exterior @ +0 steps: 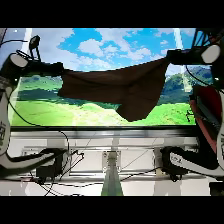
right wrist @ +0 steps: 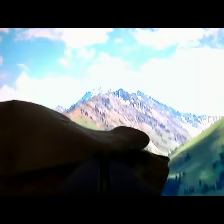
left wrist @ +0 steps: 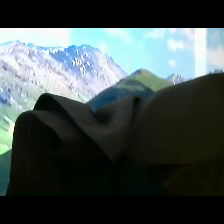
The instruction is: Fold the clothes and pants, and hang the long-sleeved shirts on hangers.
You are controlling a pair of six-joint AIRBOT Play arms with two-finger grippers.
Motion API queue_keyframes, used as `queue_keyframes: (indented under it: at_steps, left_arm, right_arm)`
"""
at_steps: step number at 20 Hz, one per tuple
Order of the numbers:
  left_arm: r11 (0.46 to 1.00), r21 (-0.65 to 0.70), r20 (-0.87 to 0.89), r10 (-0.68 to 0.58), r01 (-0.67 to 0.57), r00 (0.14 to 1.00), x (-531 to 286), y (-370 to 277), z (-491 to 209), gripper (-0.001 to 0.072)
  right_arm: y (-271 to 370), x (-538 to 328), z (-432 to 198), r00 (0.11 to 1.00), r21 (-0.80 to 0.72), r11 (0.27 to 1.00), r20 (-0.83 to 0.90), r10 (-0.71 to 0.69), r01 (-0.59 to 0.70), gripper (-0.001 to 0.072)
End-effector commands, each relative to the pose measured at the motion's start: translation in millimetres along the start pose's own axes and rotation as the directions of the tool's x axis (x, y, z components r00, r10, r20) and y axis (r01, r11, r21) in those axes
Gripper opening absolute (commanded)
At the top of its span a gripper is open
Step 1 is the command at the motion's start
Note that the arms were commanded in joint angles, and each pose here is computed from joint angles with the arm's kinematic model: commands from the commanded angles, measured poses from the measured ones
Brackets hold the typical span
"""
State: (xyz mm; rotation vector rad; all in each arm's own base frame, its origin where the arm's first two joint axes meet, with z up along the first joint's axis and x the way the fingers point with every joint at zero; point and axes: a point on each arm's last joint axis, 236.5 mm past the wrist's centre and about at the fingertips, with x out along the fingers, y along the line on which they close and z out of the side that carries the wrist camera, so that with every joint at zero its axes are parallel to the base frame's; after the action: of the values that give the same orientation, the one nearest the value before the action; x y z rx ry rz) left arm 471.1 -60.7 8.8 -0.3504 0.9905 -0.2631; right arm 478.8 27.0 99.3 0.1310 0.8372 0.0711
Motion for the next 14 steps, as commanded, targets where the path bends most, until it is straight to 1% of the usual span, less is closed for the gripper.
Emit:
queue_keyframes:
  at_steps: [1, 2, 3, 4, 6, 8, 9, 10, 12, 14]
  left_arm:
    - [0.997, -0.070, 0.159, 0.045, -0.034, 0.986, 21, 21, 36, 0.0317]
    - [0.997, -0.072, 0.172, 0.050, -0.038, 0.984, 20, 22, 39, 0.0720]
    - [0.996, -0.069, 0.161, 0.058, -0.047, 0.985, 18, 27, 37, 0.0702]
    - [0.996, -0.056, 0.118, 0.070, -0.064, 0.991, 15, 35, 27, 0.0701]
    - [0.993, -0.032, -0.037, 0.110, -0.111, 0.993, 6, 63, -8, 0.0701]
    - [0.989, -0.047, -0.211, 0.127, -0.140, 0.969, -11, 91, -50, 0.0692]
    - [0.991, -0.036, -0.289, 0.113, -0.129, 0.951, -21, 101, -69, 0.0686]
    - [0.995, -0.012, -0.349, 0.086, -0.096, 0.933, -29, 107, -85, 0.0621]
    - [1.000, 0.011, -0.441, 0.020, -0.017, 0.897, -38, 111, -111, 0.0614]
    - [1.000, 0.004, -0.482, -0.010, 0.014, 0.876, -32, 115, -126, 0.0615]
  right_arm:
    - [-8, 33, 35, 0.987, 0.054, 0.999, 0.160, -0.012, 0.004, 0.0129]
    - [-11, 31, 43, 0.981, 0.072, 0.997, 0.194, -0.018, 0.005, 0.0406]
    - [-14, 30, 47, 0.978, 0.079, 0.997, 0.207, -0.024, 0.008, 0.0501]
    - [-21, 30, 44, 0.981, 0.087, 0.996, 0.193, -0.034, 0.018, 0.0501]
    - [-40, 31, 25, 0.991, 0.100, 0.993, 0.112, -0.068, 0.057, 0.0501]
    - [-63, 29, 3, 0.994, 0.107, 0.989, 0.015, -0.109, 0.106, 0.0500]
    - [-72, 28, -6, 0.992, 0.116, 0.985, -0.024, -0.122, 0.124, 0.0493]
    - [-82, 26, -14, 0.990, 0.127, 0.982, -0.057, -0.132, 0.139, 0.0494]
    - [-94, 22, -25, 0.984, 0.135, 0.978, -0.102, -0.145, 0.158, 0.0494]
    - [-102, 19, -34, 0.979, 0.148, 0.974, -0.137, -0.151, 0.171, 0.0493]
